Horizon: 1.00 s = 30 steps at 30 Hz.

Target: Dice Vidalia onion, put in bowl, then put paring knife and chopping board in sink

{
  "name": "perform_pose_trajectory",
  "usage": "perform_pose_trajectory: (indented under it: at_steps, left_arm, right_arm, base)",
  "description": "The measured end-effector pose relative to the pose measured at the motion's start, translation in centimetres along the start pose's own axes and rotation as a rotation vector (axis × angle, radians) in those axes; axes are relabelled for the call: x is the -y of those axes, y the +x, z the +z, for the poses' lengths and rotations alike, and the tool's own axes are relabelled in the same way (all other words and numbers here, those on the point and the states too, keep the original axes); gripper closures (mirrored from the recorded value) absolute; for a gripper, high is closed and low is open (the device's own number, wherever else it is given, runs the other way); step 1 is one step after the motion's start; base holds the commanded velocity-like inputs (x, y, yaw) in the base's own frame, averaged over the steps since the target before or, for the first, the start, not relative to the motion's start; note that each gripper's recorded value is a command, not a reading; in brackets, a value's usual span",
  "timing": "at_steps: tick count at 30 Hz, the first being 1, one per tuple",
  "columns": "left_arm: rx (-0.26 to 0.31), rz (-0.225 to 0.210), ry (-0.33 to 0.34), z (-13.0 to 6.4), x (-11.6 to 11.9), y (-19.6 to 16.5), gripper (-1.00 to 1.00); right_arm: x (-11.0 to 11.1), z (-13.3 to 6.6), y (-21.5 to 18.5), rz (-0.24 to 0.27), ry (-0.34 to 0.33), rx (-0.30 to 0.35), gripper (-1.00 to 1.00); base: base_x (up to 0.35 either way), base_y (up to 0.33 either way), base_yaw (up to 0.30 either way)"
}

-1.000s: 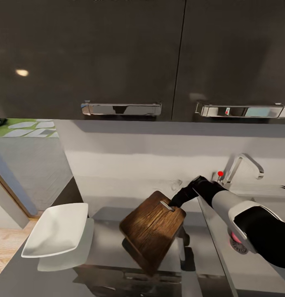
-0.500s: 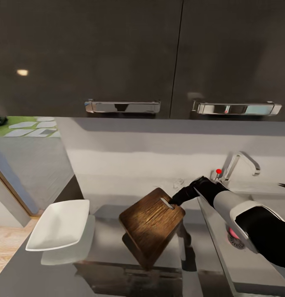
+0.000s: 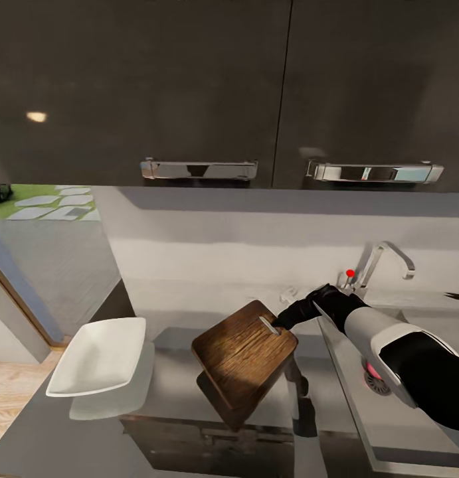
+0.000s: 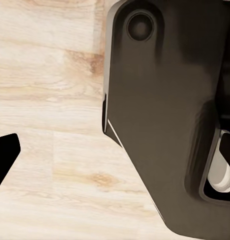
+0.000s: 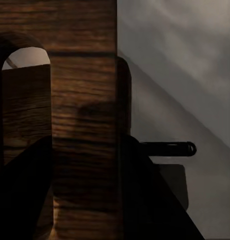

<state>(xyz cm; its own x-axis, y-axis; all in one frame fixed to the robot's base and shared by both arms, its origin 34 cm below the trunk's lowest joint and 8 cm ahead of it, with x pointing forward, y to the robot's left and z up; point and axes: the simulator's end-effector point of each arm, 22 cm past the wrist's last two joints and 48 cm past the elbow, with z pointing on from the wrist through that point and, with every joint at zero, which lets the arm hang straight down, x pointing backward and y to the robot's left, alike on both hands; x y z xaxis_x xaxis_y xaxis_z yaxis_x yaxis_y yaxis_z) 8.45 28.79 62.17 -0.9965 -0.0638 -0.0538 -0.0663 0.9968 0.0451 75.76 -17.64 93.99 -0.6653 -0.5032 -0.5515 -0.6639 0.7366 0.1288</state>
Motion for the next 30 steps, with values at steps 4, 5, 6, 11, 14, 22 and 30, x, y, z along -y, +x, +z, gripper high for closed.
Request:
perform_pose_trajectory:
  at_steps: [4,5,6,11,14,22,30]
  left_arm:
    - [0.000,0.001,0.000,0.0,0.0,0.0,-1.00]
    - [0.000,0.001,0.000,0.0,0.0,0.0,-1.00]
    - [0.000,0.001,0.000,0.0,0.0,0.0,-1.00]
    - [-0.002,0.002,0.000,0.0,0.0,0.1,-1.00]
    - [-0.002,0.001,0.001,0.0,0.1,0.1,-1.00]
    - [-0.002,0.001,0.002,0.0,0.1,0.1,-1.00]
    - [-0.002,0.001,0.002,0.0,0.1,0.1,-1.00]
  right_arm:
    - [0.5,-0.2,0.4,0.005,0.007,-0.005,1.00]
    - [0.6,-0.2,0.4,0.010,0.007,-0.003,1.00]
    - [0.6,-0.3,0.4,0.014,0.006,0.000,1.00]
    - [0.9,-0.3,0.2,0.033,0.015,0.015,1.00]
    - [1.1,-0.3,-0.1,0.048,0.023,0.028,1.00]
    - [1.5,-0.5,0.2,0.057,0.029,0.028,1.00]
    - [2.9,-1.3,1.3,0.073,0.047,0.022,1.00]
  base:
    - [-0.004,0.000,0.000]
    - [-0.029,0.000,0.000]
    - [-0.062,0.000,0.000]
    - [-0.150,0.031,0.000]
    - [-0.215,0.160,0.000]
    - [-0.090,0.063,0.000]
    - [-0.005,0.003,0.000]
